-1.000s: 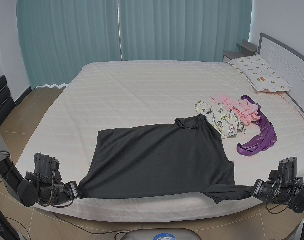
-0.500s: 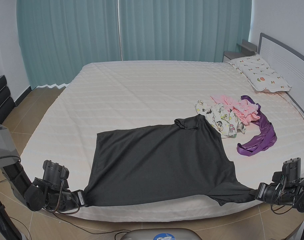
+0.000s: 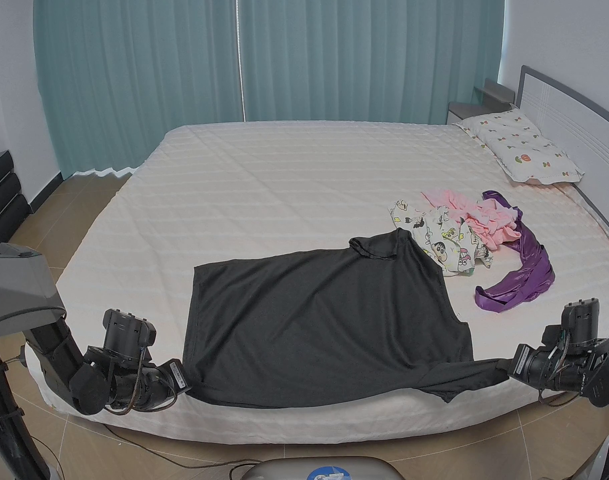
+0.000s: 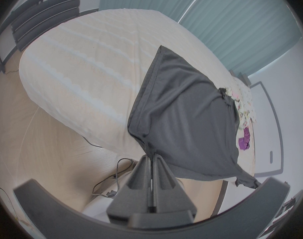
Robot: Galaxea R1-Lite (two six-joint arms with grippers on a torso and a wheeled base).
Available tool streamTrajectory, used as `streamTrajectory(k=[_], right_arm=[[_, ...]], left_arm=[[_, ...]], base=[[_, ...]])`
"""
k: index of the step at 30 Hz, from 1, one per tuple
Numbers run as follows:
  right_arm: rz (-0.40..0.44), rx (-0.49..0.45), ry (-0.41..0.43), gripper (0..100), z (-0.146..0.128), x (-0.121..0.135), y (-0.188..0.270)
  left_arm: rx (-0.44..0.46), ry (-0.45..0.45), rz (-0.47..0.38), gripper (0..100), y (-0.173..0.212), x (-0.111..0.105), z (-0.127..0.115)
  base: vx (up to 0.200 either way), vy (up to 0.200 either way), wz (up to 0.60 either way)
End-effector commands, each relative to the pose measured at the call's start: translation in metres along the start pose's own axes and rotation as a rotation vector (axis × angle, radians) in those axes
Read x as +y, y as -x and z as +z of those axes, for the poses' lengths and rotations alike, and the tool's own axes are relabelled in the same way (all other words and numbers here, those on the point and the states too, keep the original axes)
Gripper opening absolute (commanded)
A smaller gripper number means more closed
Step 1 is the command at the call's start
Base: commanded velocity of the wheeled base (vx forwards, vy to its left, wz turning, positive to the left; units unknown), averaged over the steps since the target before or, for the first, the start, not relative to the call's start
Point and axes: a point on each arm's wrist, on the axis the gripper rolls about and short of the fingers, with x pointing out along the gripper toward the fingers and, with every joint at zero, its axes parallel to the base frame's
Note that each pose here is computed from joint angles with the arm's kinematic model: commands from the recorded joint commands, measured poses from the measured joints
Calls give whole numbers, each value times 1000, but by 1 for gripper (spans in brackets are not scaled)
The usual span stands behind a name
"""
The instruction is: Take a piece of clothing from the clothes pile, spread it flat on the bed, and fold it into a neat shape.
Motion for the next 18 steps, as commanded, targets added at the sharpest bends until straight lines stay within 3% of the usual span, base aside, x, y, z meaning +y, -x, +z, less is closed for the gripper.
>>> streamTrajectory(k=[1,6,12,18], right_arm=[[26,-48,-2,0,21,7,-16],[73,-105,11,0,40,18,-23],[100,-94,26,0,41,22,-26],[130,-92,28,0,42,21,-24]], left_arm=[[-96,79,-75,0,11,-15,24],[-163,145,-119,0,20,-22,43],[-218,213,-159,0,39,-22,53],[-174,219,-115,0,44,-18,48]], base=[[0,0,0],[0,0,0],[0,0,0],[0,0,0]])
